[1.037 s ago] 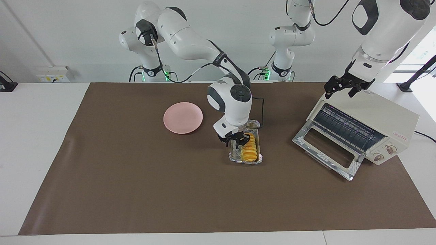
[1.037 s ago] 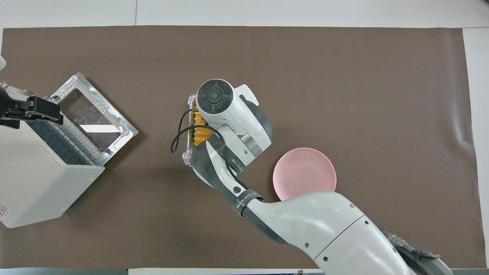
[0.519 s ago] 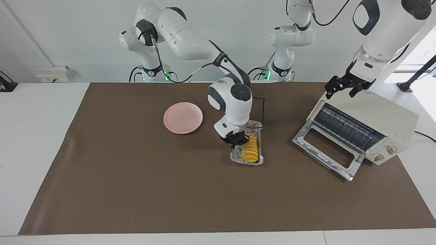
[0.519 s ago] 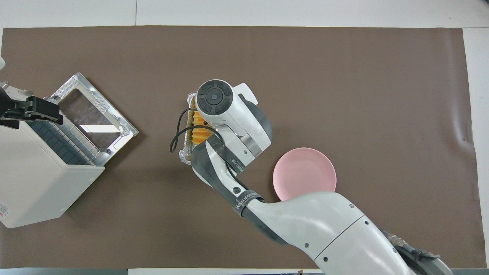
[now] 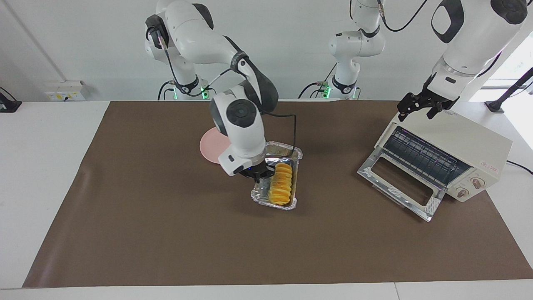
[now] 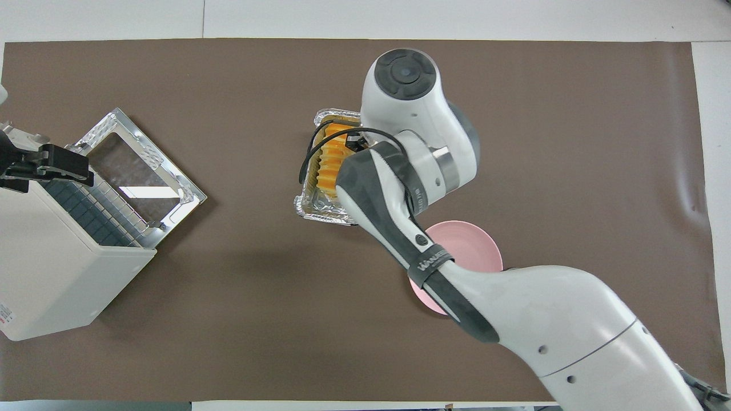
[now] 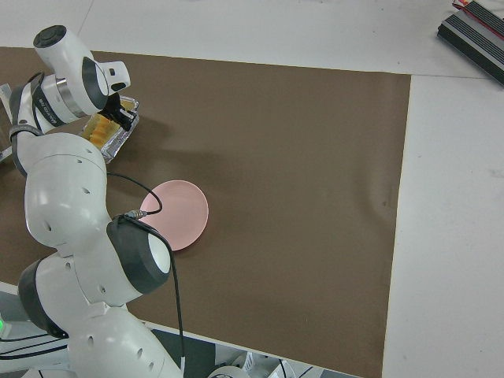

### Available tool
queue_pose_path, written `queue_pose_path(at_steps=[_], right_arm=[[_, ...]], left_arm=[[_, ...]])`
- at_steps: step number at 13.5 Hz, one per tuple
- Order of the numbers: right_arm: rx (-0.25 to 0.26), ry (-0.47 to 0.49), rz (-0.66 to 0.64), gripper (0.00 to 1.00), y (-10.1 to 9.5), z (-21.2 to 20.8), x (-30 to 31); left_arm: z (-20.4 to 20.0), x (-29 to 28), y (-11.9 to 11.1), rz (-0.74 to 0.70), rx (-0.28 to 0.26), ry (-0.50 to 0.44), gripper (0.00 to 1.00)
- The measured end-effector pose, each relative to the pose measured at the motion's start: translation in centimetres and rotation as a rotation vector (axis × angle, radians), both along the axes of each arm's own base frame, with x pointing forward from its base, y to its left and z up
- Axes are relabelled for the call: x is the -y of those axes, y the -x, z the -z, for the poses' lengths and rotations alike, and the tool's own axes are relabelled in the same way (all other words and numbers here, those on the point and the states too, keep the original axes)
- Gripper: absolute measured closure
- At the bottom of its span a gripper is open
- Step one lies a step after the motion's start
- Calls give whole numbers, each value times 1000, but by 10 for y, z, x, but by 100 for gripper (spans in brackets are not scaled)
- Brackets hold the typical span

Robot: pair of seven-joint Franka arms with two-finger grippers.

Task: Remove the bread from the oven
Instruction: 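Slide the foil tray with the right gripper to beyond the plate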

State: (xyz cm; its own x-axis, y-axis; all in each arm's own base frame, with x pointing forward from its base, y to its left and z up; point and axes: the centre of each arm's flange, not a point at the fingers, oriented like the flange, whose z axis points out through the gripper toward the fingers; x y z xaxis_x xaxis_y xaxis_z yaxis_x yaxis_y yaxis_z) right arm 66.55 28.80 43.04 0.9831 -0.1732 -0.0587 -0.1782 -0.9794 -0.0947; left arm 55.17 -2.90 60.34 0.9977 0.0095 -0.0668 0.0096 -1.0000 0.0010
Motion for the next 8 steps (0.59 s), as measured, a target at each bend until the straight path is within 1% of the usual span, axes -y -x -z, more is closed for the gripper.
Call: queue_pose_path(at_steps=[1,3,5,6,8], right_arm=[[5,-5,-31,98,-6,-11,26],[0,-4,-103,98,-18,-11,72],[-11,-3,-165,98,-28,14,128],[-6,-4,-174,98,-32,30,158],[-2,-2,-158,98,-33,61,199]], left_arm=[[0,0,0,0,0,0,0],[0,0,0,0,0,0,0],[0,0,0,0,0,0,0],[0,0,0,0,0,0,0],[0,0,0,0,0,0,0]])
